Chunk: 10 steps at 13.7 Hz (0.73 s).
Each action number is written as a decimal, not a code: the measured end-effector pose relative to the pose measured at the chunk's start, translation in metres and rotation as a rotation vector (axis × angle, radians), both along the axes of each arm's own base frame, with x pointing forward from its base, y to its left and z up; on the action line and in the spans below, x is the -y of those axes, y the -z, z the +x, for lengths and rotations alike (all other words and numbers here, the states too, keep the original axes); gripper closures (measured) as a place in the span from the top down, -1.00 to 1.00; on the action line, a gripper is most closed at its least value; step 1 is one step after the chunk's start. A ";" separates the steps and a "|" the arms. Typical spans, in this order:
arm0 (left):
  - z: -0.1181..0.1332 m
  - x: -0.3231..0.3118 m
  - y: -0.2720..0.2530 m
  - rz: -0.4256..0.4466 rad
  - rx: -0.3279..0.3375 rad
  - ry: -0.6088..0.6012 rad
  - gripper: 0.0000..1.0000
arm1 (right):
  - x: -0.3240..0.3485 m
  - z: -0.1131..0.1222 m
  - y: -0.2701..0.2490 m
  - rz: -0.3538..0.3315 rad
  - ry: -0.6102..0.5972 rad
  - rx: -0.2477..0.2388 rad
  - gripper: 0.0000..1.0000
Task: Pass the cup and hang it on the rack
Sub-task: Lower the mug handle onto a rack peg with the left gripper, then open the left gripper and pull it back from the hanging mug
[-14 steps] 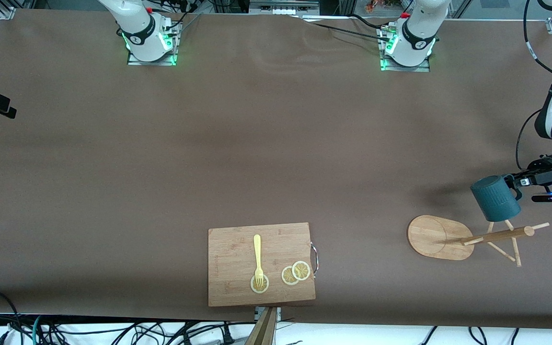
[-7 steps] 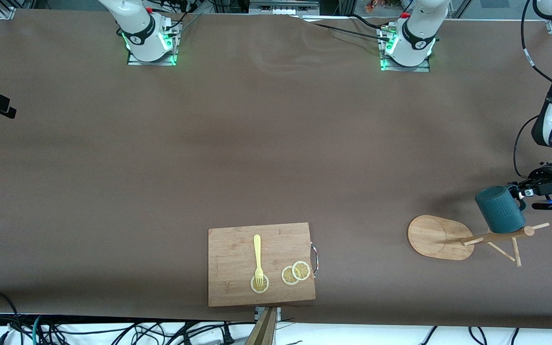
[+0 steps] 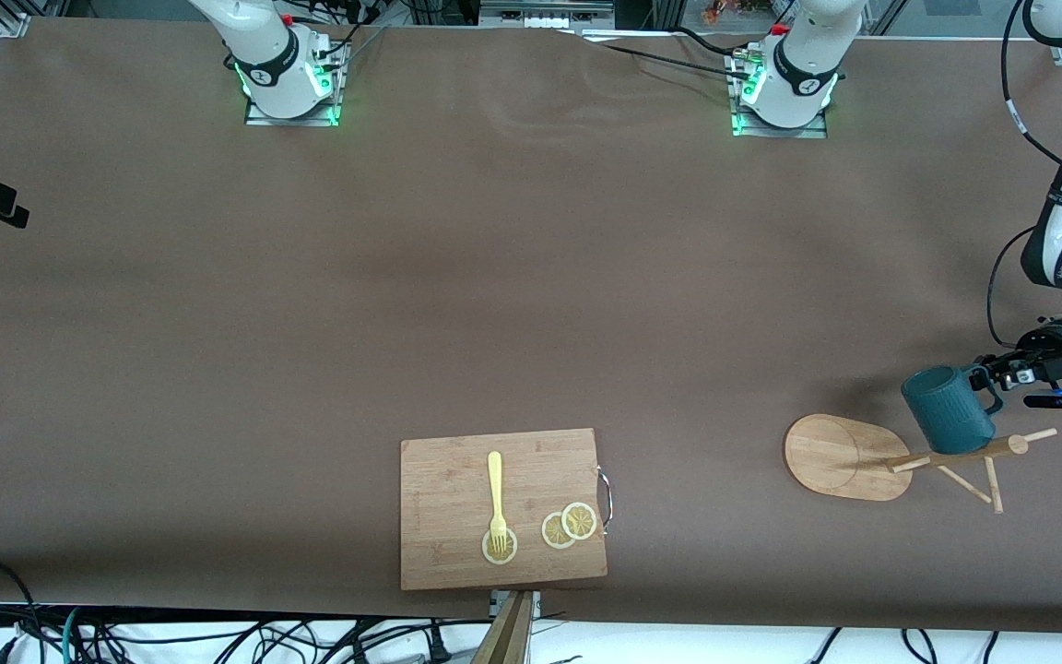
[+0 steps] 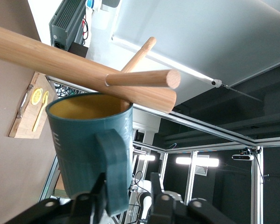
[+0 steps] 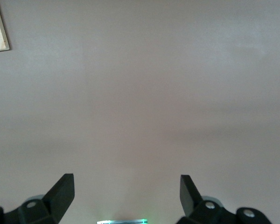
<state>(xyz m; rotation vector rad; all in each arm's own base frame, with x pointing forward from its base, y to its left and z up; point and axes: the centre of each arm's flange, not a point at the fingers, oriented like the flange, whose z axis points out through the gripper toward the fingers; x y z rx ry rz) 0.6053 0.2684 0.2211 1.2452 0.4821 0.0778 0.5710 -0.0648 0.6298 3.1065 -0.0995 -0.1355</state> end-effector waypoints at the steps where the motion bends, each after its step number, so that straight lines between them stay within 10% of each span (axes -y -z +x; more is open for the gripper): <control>1: 0.000 -0.003 -0.002 0.006 0.003 -0.003 0.19 | 0.000 0.000 0.000 0.000 0.000 0.000 1.00; 5: 0.005 -0.020 -0.062 0.205 0.051 0.063 1.00 | 0.001 0.000 0.000 0.000 0.001 0.000 1.00; 10: -0.021 -0.003 -0.255 0.743 0.115 0.222 1.00 | 0.003 0.000 0.000 0.000 0.005 -0.001 1.00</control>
